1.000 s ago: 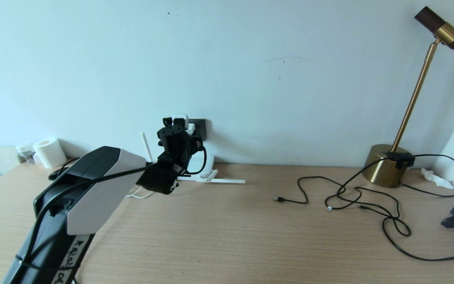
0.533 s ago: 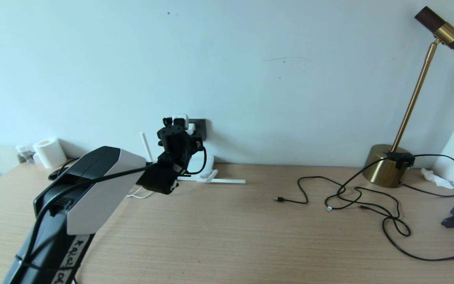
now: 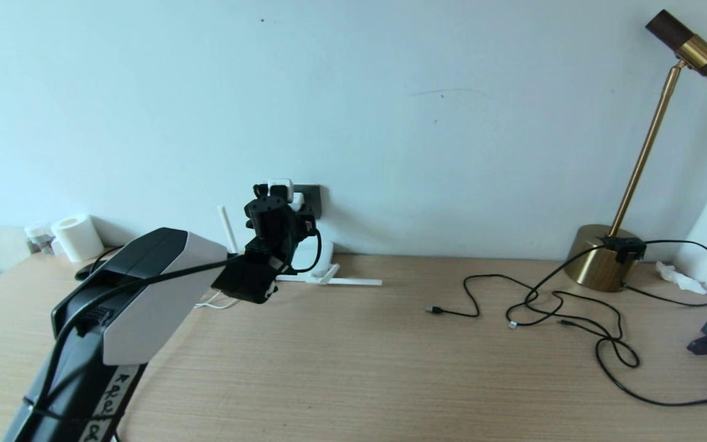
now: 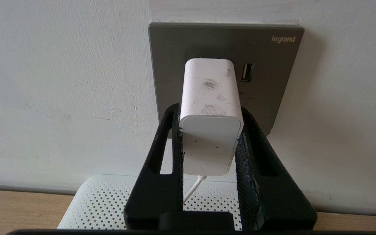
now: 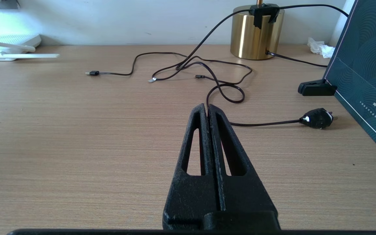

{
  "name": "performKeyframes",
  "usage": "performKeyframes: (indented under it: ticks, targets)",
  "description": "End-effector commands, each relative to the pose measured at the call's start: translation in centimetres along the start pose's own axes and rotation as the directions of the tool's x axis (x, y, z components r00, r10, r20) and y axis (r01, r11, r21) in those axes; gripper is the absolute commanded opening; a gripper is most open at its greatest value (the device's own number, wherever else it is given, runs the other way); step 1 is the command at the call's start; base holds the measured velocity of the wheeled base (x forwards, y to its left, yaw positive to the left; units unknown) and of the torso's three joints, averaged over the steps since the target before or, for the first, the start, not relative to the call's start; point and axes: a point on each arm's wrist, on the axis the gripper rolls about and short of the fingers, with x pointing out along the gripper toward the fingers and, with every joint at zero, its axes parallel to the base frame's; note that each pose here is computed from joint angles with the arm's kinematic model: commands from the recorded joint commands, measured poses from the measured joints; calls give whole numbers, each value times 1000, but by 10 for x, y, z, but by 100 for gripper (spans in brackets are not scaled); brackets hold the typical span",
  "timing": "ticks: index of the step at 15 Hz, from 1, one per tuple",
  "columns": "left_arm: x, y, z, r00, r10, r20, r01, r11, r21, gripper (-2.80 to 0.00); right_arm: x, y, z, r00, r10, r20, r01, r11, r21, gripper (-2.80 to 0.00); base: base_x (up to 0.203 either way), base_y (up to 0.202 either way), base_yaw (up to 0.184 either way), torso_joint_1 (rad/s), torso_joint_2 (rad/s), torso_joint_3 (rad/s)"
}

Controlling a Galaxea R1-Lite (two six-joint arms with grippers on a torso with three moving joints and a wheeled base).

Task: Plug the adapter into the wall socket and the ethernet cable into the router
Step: Plug plug into socket

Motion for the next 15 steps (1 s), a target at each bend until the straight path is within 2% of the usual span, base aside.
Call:
performKeyframes:
  ticks: [1,15]
  targets:
    - [-1,1,-1,1000,2,-4,-2,1000,2,-280,1,0,-3,1000,0,-10,0,1000,0,-280,0,0,0,0,0,0]
    - [1,4,11,1000,-1,-4,1,1000,7,-280,1,0,-3,1000,0,-10,0,1000,0,-280,0,0,0,0,0,0]
